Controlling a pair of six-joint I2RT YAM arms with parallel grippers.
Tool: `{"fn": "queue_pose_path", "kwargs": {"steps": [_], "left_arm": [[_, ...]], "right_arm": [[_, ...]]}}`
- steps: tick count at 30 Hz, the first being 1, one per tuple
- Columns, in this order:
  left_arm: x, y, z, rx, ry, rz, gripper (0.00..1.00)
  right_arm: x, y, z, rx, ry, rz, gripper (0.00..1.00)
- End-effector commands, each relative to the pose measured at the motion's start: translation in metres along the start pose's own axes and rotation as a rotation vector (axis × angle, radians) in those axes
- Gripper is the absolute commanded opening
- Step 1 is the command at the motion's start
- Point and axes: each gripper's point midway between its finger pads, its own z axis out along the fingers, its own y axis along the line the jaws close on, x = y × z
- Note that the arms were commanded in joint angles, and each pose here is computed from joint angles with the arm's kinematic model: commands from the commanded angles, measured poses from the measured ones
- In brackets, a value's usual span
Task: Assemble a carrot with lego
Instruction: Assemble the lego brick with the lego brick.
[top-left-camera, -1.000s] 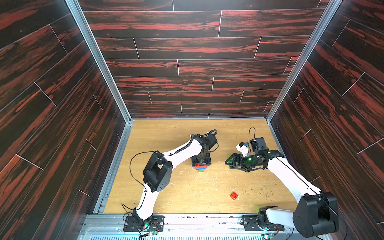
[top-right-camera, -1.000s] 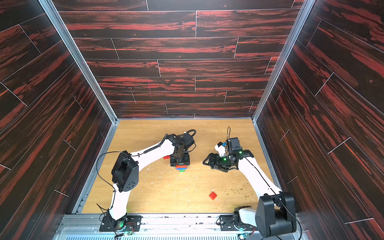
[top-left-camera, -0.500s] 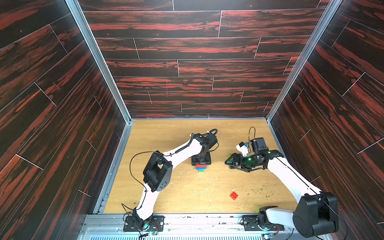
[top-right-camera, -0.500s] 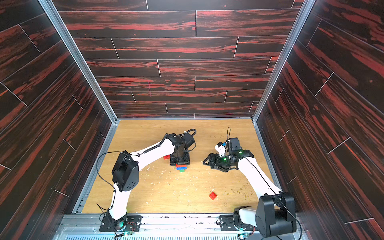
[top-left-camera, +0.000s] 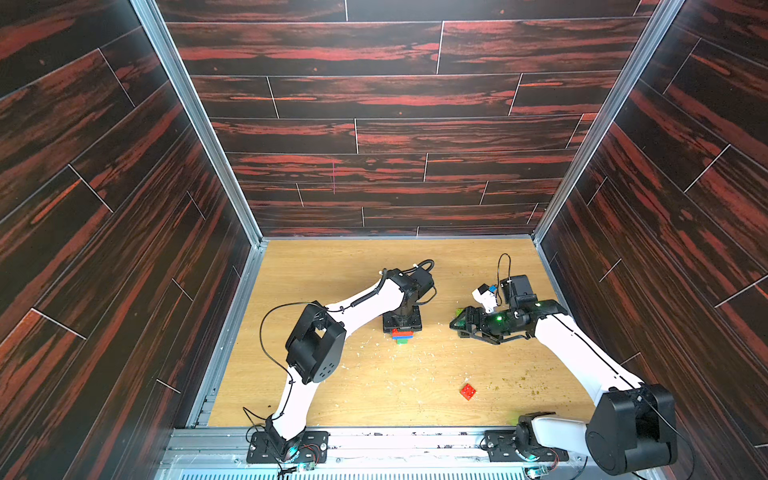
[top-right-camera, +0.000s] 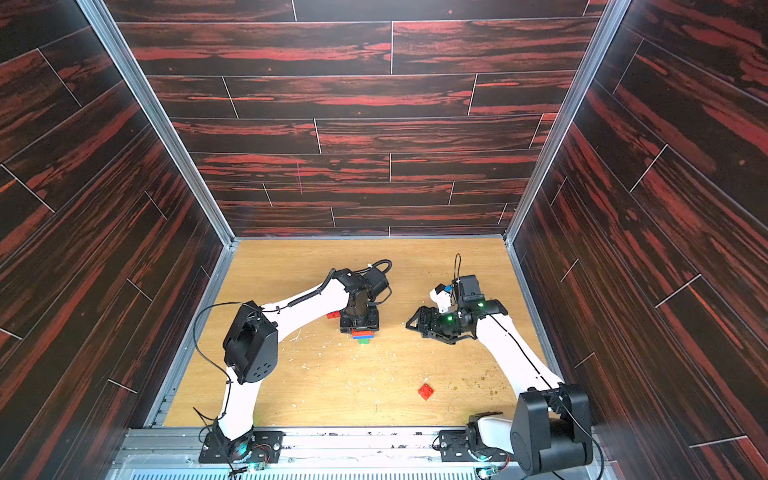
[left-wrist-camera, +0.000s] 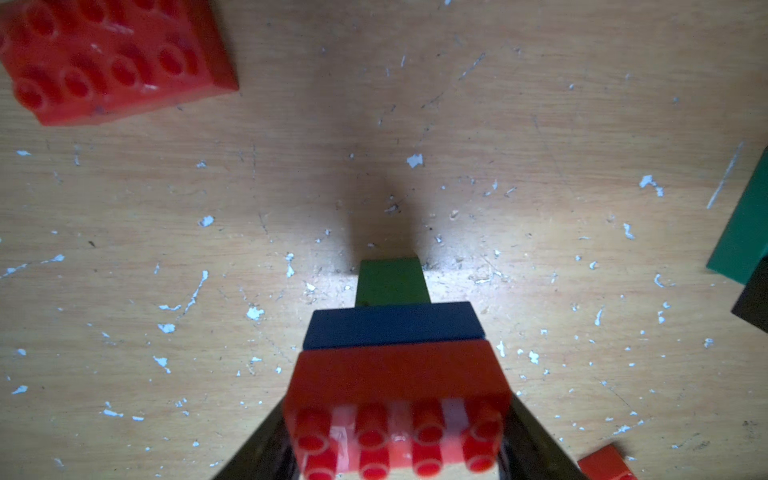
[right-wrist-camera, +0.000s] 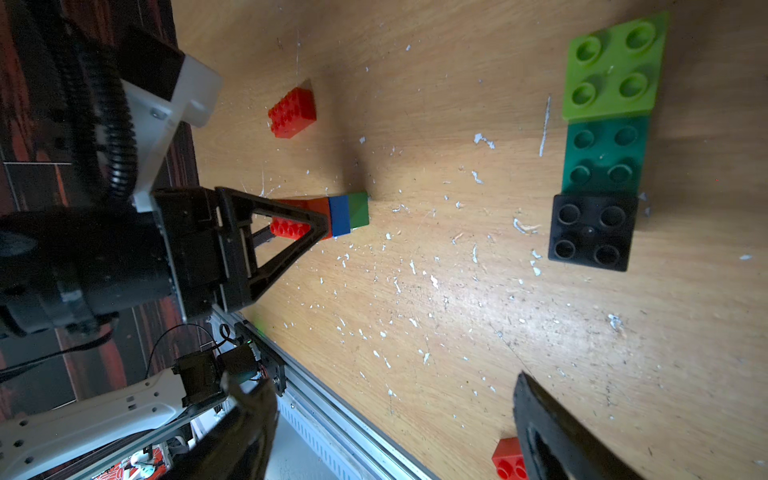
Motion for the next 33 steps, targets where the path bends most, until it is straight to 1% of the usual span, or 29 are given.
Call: {"fn": "queue_pose_path", "kwargs": {"steps": [1,7,10,16,26,29,33], "left_arm": [[0.008,0.015,0.012,-0.039,0.037,-0.027,0.44],[0.006,0.015,0.016,-0.037,0.048,-0.031,0.43],[0.009,0.015,0.024,-0.047,0.081,-0.017,0.42],[0.016,0.020,0.034,-0.053,0.104,-0.028,0.40],[0.011,0.016,0.031,-0.069,0.107,0.006,0.40],[0.012,0.017,0.031,-0.069,0.106,0.006,0.42],[0.009,0.015,0.026,-0.061,0.090,0.007,0.50]], "right_arm": [[-0.001,-0.001,0.001,0.003,0.012,0.014,0.90],[-0.002,-0.001,0.001,0.001,0.014,0.010,0.90],[-0.003,-0.001,0.001,0.002,0.015,0.008,0.90],[-0.004,0.000,0.000,0.005,0.014,0.005,0.90],[-0.008,0.002,0.000,0.004,0.011,-0.001,0.90],[-0.009,0.001,0.000,0.009,0.012,0.000,0.90],[-0.009,0.001,-0.001,0.010,0.010,-0.002,0.90]]}}
